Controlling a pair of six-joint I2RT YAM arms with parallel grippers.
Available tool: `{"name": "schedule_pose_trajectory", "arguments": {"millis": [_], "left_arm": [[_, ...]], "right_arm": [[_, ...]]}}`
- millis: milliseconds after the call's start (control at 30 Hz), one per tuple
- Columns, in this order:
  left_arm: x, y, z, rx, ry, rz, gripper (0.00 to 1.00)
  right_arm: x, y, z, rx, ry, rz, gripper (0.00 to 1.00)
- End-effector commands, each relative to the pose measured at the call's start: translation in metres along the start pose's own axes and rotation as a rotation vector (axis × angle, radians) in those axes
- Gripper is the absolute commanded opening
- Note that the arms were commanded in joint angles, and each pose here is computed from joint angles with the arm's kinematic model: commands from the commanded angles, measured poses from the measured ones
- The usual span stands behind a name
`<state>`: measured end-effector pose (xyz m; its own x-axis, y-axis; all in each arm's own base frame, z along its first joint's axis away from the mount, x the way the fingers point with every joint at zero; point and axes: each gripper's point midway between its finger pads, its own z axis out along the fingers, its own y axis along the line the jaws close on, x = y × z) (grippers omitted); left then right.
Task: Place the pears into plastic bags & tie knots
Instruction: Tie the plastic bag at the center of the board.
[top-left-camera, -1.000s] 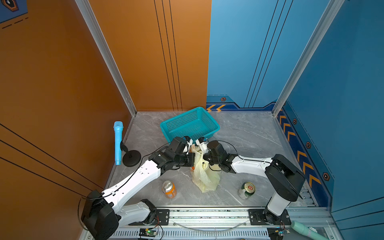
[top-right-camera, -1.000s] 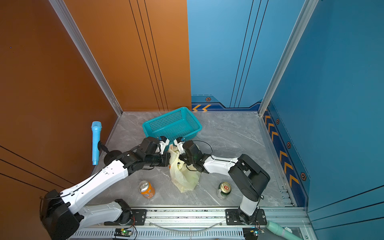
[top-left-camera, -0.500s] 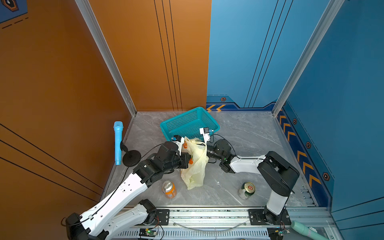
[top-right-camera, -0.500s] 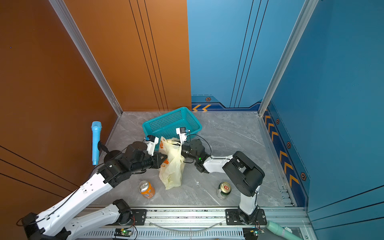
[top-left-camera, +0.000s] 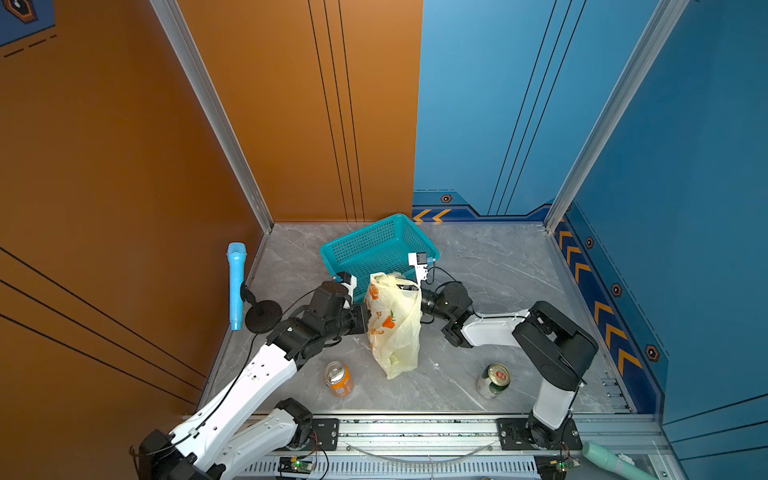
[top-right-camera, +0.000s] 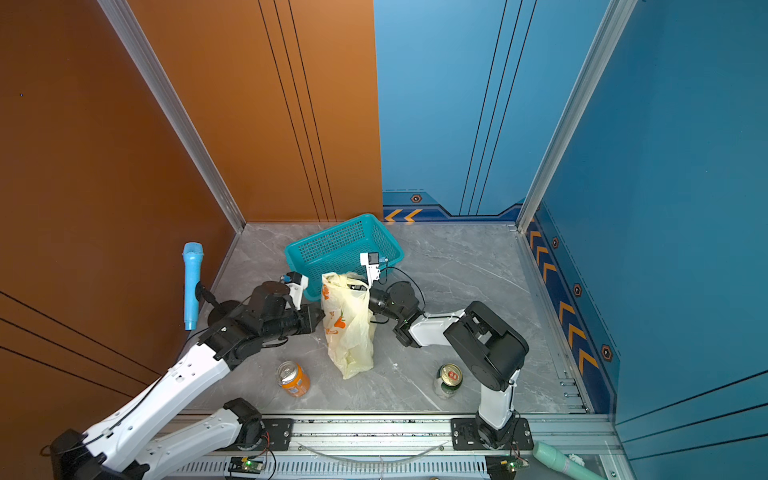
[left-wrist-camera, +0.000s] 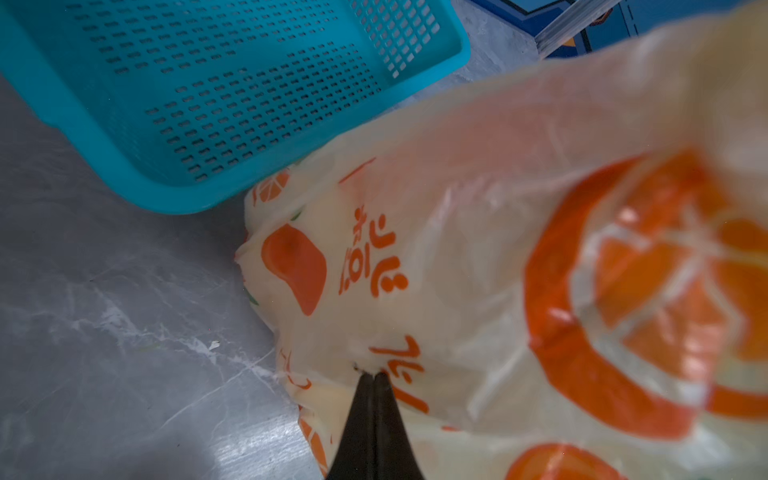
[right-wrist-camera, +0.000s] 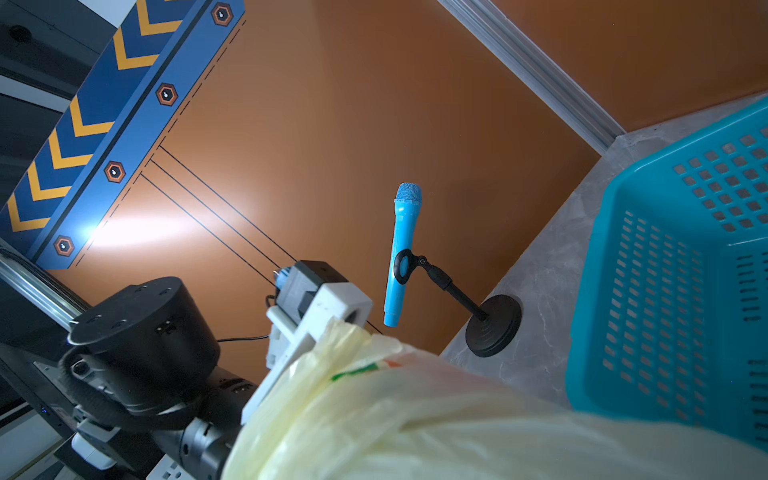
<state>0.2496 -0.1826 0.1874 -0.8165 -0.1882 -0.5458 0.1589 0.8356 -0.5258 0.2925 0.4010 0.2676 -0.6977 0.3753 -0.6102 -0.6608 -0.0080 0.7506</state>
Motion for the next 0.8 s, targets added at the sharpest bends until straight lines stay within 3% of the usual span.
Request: {"name": "schedule_pose_trajectory", "arguments": {"millis": [0, 200, 333, 433, 667, 767], "left_arm": [[-0.001, -0.026, 0.022, 0.153, 0.026, 0.015, 0.05], [0.017, -0.022, 0.061, 0.137, 0.163, 0.009, 0.02], [0.015, -0.009, 0.064, 0.084, 0.171, 0.007, 0.03], [0.0, -0.004, 0.049, 0.055, 0.114, 0.015, 0.05], [-0.042, -0.029, -0.02, 0.133, -0.086, 0.058, 0.27], [-0.05, -0.05, -0.037, 0.234, -0.114, 0.054, 0.47]], "right_arm": [[-0.015, 0.044, -0.003, -0.124, -0.032, -0.057, 0.0], [-0.016, 0.044, -0.012, -0.108, -0.043, -0.061, 0.0], [-0.017, 0.047, -0.016, -0.111, -0.041, -0.067, 0.0], [-0.014, 0.043, -0.019, -0.097, -0.031, -0.066, 0.0], [0.003, 0.027, -0.029, 0.0, 0.051, -0.099, 0.0], [0.009, 0.026, -0.032, 0.011, 0.08, -0.106, 0.0]]}}
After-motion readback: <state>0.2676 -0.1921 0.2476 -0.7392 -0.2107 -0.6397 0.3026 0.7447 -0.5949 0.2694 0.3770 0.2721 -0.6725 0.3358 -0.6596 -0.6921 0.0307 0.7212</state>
